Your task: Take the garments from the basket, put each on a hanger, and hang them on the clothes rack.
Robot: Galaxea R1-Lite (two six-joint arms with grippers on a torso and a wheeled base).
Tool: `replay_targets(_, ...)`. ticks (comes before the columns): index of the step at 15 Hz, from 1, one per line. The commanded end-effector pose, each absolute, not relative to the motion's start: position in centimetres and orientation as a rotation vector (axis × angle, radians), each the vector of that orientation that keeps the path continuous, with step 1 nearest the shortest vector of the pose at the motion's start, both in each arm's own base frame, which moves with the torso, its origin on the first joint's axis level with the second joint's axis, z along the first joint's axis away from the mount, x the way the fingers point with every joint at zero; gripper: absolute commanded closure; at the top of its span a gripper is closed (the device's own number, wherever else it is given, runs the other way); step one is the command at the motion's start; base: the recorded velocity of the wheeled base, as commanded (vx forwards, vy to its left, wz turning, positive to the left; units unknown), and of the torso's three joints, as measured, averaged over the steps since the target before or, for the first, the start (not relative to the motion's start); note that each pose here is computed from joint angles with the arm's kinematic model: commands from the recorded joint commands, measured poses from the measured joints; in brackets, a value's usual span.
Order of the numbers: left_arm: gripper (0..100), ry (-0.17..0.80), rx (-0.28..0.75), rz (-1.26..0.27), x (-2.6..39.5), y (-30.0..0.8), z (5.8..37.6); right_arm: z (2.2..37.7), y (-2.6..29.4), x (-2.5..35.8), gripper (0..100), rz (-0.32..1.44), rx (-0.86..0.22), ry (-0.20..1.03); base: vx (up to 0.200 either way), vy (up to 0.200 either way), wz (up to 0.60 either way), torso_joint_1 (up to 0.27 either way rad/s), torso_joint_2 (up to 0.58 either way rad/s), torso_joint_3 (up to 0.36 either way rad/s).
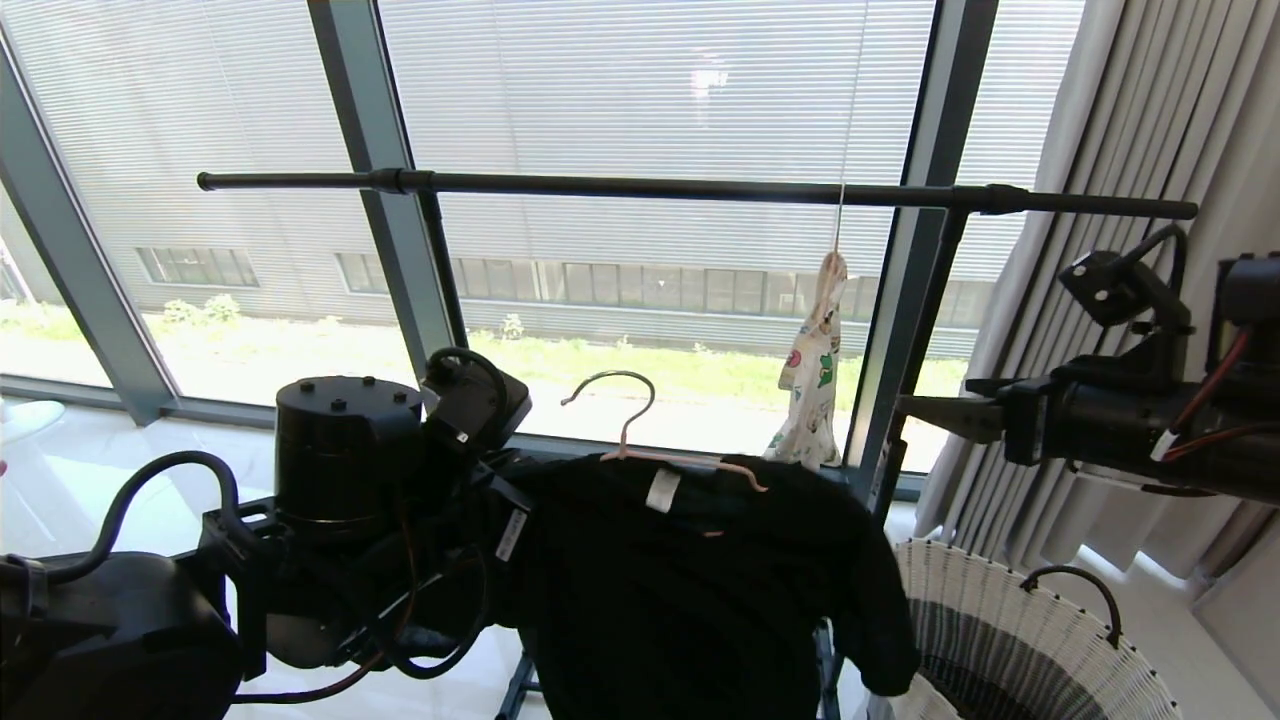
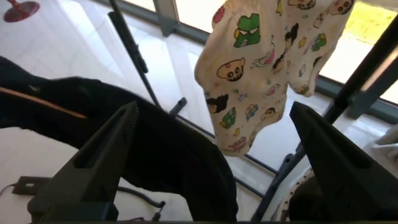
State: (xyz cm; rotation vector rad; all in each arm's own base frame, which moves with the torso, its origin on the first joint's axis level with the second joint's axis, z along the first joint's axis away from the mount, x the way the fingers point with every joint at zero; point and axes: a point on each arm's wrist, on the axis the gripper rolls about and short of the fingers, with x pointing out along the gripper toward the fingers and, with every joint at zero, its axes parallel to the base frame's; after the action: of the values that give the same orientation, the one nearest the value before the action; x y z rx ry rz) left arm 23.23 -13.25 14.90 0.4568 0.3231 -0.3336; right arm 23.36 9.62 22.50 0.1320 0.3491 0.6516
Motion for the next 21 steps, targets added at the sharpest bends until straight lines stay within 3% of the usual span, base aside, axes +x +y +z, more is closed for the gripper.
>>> replay_targets(1,100,0.313,0.454,-0.365,22.9,-14.1,14.9,25.8,8.5,21.4,0,0.701,0.165,0.281,0.0,0.0,0.0,0.0,0.0,0.0)
replay_targets(6,100,0.283,0.443,-0.427,22.2,-15.7,15.0,26.0,8.3,20.5,0,0.714,0.158,0.296,0.0,0.0,0.0,0.0,0.0,0.0)
replay_targets(8,100,0.281,0.355,-0.453,22.0,-17.3,15.3,25.6,8.2,18.7,0,0.751,0.037,0.351,0.0,0.0,0.0,0.0,0.0,0.0)
replay_targets(10,100,0.313,0.355,-0.431,22.2,-18.0,14.3,24.7,8.2,17.1,0,0.839,-0.102,0.399,0.0,0.0,0.0,0.0,0.0,0.0)
replay_targets(12,100,0.319,0.373,-0.402,22.2,-18.6,14.0,23.7,9.7,16.2,0,0.972,-0.21,0.405,0.0,0.0,0.0,0.0,0.0,0.0)
replay_targets(15,100,0.323,0.385,-0.36,22.2,-18.5,13.9,22.0,13.7,16.2,0,1.129,-0.267,0.453,0.0,0.0,0.0,0.0,0.0,0.0)
replay_targets(18,100,0.318,0.383,-0.344,22.2,-18.4,14.1,20.1,17.2,18.2,0,1.096,-0.316,0.436,0.0,0.0,0.0,0.0,0.0,0.0)
replay_targets(21,100,0.316,0.382,-0.345,22.1,-18.4,14.1,18.8,18.2,19.3,0,1.069,-0.332,0.459,0.0,0.0,0.0,0.0,0.0,0.0)
